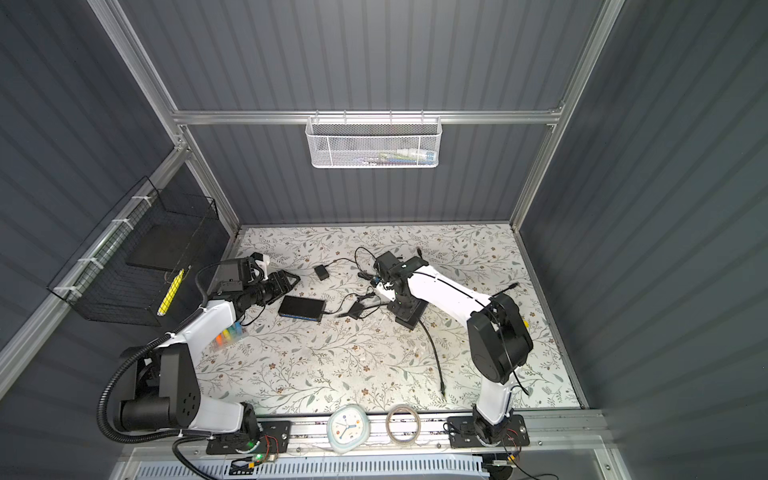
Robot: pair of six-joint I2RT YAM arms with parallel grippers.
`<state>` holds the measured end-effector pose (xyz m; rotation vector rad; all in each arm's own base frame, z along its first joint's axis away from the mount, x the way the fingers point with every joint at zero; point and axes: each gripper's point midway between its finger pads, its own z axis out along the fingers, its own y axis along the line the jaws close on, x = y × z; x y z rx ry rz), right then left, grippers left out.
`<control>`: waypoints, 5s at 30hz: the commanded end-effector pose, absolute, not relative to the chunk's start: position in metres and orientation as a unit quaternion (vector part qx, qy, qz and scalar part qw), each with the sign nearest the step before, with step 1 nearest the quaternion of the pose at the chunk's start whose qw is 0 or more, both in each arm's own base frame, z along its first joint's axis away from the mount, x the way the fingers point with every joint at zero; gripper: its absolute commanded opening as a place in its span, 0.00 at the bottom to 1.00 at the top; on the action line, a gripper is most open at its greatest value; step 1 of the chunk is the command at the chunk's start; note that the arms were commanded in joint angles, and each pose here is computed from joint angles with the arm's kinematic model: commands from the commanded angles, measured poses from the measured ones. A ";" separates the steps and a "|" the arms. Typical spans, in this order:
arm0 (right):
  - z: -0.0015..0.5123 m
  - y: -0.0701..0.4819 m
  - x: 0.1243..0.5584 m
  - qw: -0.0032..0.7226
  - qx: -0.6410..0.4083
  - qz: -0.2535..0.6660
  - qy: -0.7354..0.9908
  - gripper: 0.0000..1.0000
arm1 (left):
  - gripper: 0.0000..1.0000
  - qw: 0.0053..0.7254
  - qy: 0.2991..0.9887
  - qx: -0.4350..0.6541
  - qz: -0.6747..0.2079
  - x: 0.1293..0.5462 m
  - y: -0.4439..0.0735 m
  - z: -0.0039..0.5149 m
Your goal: Insert the plug into the switch port
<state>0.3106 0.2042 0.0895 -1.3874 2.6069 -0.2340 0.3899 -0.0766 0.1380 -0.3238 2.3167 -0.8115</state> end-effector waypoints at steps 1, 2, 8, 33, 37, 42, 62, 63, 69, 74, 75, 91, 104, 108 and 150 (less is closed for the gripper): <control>0.076 0.210 0.300 0.071 -0.494 -0.069 0.864 0.07 | 0.70 0.327 0.887 -0.130 -0.300 0.386 -0.073 0.140; 0.071 0.209 0.299 0.060 -0.495 -0.071 0.864 0.07 | 0.70 0.327 0.886 -0.130 -0.300 0.386 -0.073 0.140; 0.055 0.207 0.301 0.033 -0.503 -0.086 0.859 0.11 | 0.70 0.324 0.887 -0.132 -0.301 0.385 -0.073 0.138; 0.071 0.356 0.312 0.151 -0.612 -0.006 0.777 0.38 | 0.70 0.307 0.880 -0.172 -0.319 0.375 -0.058 0.117; 0.069 0.389 0.311 0.170 -0.636 0.016 0.752 0.37 | 0.69 0.305 0.870 -0.201 -0.330 0.372 -0.047 0.112; 0.052 0.403 0.313 0.174 -0.648 0.024 0.741 0.36 | 0.68 0.307 0.855 -0.256 -0.330 0.365 -0.023 0.104; 0.003 0.401 0.307 0.137 -0.661 0.029 0.737 0.20 | 0.67 0.310 0.841 -0.296 -0.329 0.358 -0.003 0.099; 0.002 0.401 0.306 0.137 -0.661 0.031 0.737 0.16 | 0.67 0.309 0.842 -0.297 -0.329 0.358 -0.004 0.099; 0.017 0.402 0.309 0.151 -0.665 0.039 0.731 0.04 | 0.66 0.314 0.842 -0.295 -0.325 0.357 -0.003 0.102; 0.049 0.402 0.315 0.173 -0.658 0.061 0.730 0.00 | 0.66 0.319 0.842 -0.293 -0.323 0.355 -0.002 0.108; 0.056 0.403 0.315 0.178 -0.657 0.070 0.729 0.00 | 0.66 0.320 0.842 -0.293 -0.322 0.355 -0.002 0.110; 0.141 0.415 0.307 0.224 -0.613 0.233 0.721 0.00 | 0.59 0.349 0.829 -0.109 -0.423 0.353 -0.075 0.174; 0.180 0.423 0.324 0.221 -0.598 0.318 0.702 0.00 | 0.51 0.351 0.789 0.028 -0.504 0.342 -0.141 0.210; 0.177 0.423 0.322 0.212 -0.595 0.326 0.703 0.00 | 0.50 0.359 0.775 0.049 -0.519 0.339 -0.148 0.221; 0.186 0.433 0.319 0.210 -0.587 0.360 0.694 0.02 | 0.08 0.336 0.764 0.113 -0.538 0.333 -0.182 0.216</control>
